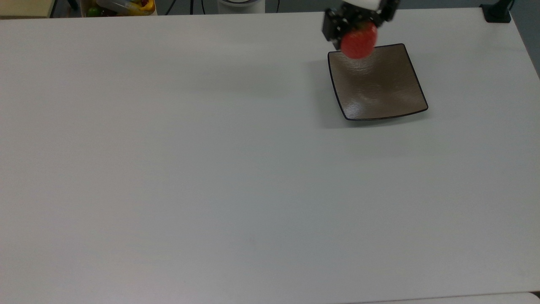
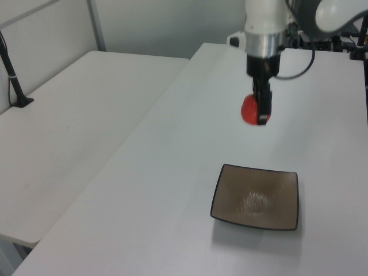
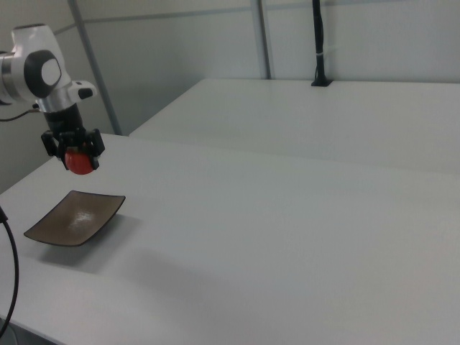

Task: Apples placed on a ceramic plate
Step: 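Lower the held apple onto the plate's center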

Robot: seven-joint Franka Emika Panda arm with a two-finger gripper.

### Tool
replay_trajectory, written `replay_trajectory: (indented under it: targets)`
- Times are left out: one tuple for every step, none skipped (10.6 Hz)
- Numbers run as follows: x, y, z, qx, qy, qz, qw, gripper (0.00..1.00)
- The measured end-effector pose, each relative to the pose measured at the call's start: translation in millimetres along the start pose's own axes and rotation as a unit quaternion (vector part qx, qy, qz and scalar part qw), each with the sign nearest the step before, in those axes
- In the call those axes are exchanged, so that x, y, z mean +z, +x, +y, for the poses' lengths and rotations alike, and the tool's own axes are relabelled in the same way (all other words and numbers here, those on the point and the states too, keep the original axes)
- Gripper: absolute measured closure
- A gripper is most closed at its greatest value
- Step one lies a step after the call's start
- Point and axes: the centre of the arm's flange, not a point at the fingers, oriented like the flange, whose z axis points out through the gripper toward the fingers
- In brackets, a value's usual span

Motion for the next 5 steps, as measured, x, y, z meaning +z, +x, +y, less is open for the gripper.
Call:
replay_trajectory:
  targets:
    - [20.0,9.3,-17.7,0.003,0.002,0.005,1.0,0.22]
    - [41.3,17.7,-31.8,0.006,-0.001,0.008,1.0,0.22]
    - [65.0,24.9,-43.0,0.011,-0.01,0.007,0.9999,0.22]
    - [89.7,31.1,-52.4,0.015,-0.02,0.005,0.9997,0.22]
    - [114.0,34.7,-61.1,0.013,-0.026,-0.003,0.9996,0.22]
